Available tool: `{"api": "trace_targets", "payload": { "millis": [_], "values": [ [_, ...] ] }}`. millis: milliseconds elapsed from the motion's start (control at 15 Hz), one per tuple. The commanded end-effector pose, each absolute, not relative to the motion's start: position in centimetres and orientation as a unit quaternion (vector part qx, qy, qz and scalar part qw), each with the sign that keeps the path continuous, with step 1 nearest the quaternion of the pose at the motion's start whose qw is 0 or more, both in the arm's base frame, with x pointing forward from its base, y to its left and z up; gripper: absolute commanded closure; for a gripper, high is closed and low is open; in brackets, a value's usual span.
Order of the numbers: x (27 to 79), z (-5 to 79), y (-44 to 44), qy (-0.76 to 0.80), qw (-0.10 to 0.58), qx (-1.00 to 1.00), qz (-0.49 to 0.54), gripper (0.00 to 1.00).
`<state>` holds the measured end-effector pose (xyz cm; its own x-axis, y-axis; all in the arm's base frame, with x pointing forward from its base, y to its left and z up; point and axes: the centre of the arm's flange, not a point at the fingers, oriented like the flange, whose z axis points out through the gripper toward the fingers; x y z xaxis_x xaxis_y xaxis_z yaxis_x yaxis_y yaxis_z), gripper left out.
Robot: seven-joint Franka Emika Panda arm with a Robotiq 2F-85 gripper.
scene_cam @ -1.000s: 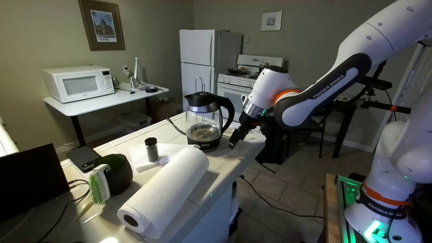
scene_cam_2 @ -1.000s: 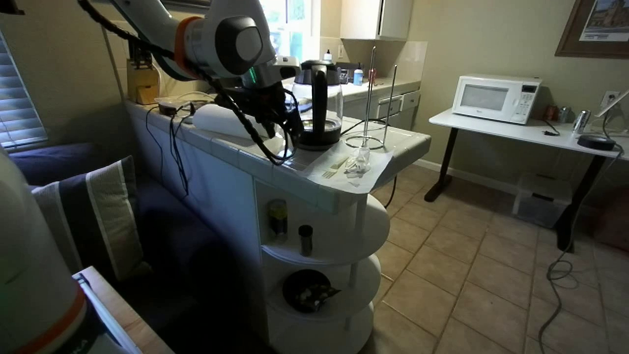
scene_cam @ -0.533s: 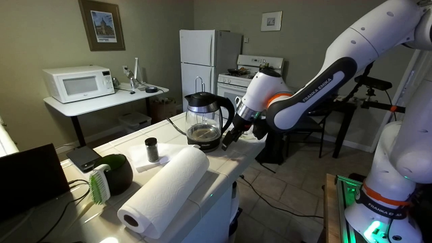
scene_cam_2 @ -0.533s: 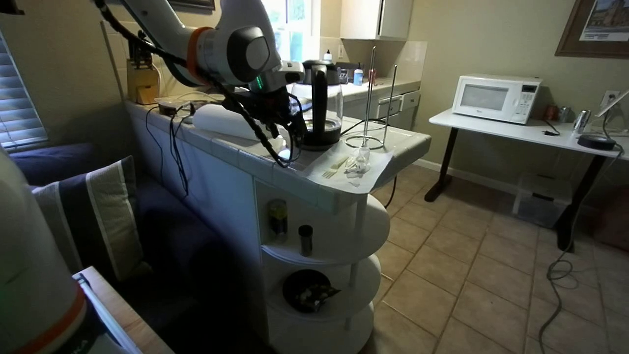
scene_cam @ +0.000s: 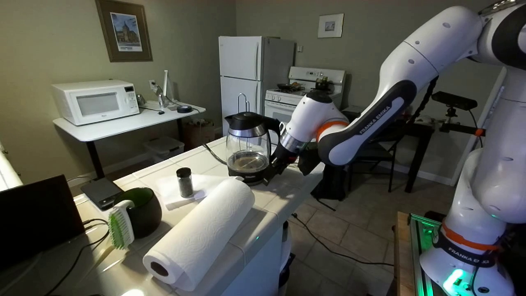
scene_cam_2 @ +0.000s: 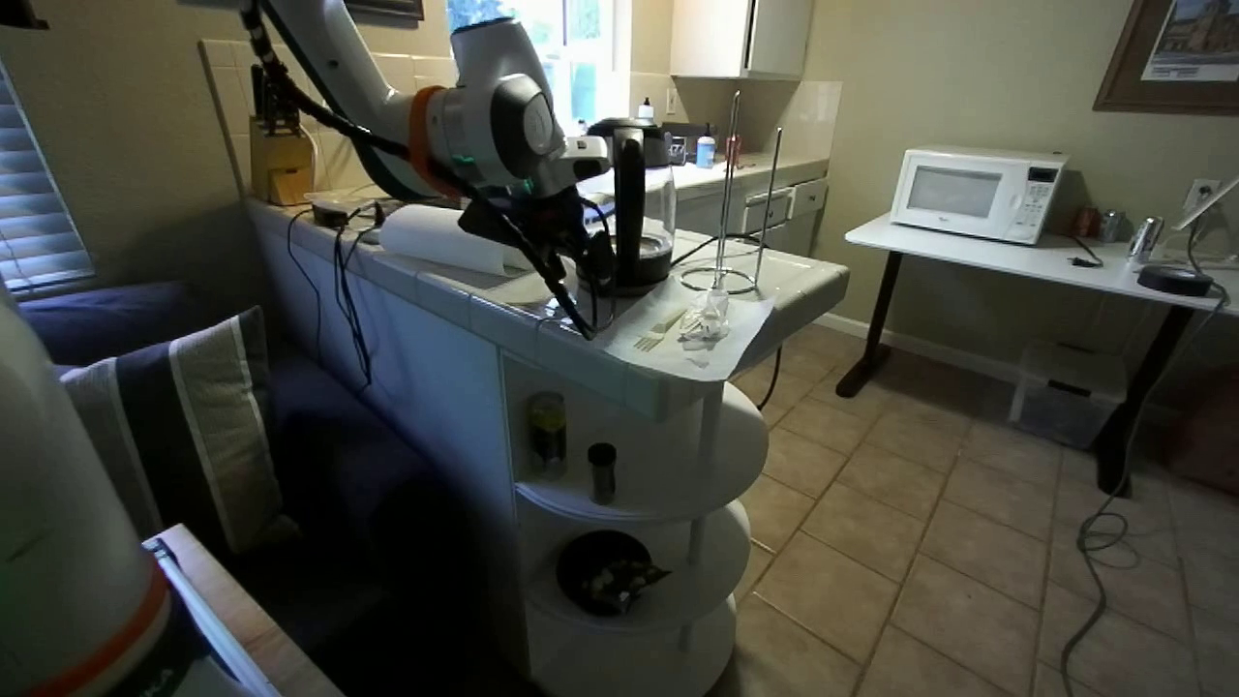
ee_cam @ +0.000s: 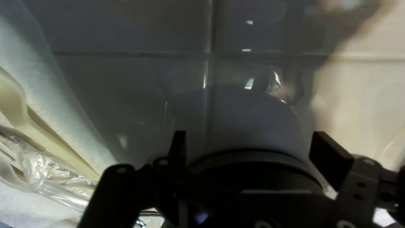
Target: Move the kettle backwards
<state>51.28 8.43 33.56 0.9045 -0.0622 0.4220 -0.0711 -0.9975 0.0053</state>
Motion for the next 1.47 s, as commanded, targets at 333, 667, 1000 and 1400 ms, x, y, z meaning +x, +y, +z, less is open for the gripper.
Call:
{"api": "trace_targets", "payload": {
  "millis": [333, 667, 1000, 1400],
  "values": [
    [54.0, 30.7, 8.9, -0.046, 0.015, 0.967, 0.25, 0.0],
    [54.6, 29.5, 9.3, -0.026, -0.007, 0.963, 0.269, 0.0],
    [54.9, 29.4, 9.3, -0.021, -0.002, 0.957, 0.291, 0.0],
    [56.3, 29.6, 10.6, -0.044, 0.004, 0.949, 0.313, 0.0]
  ]
}}
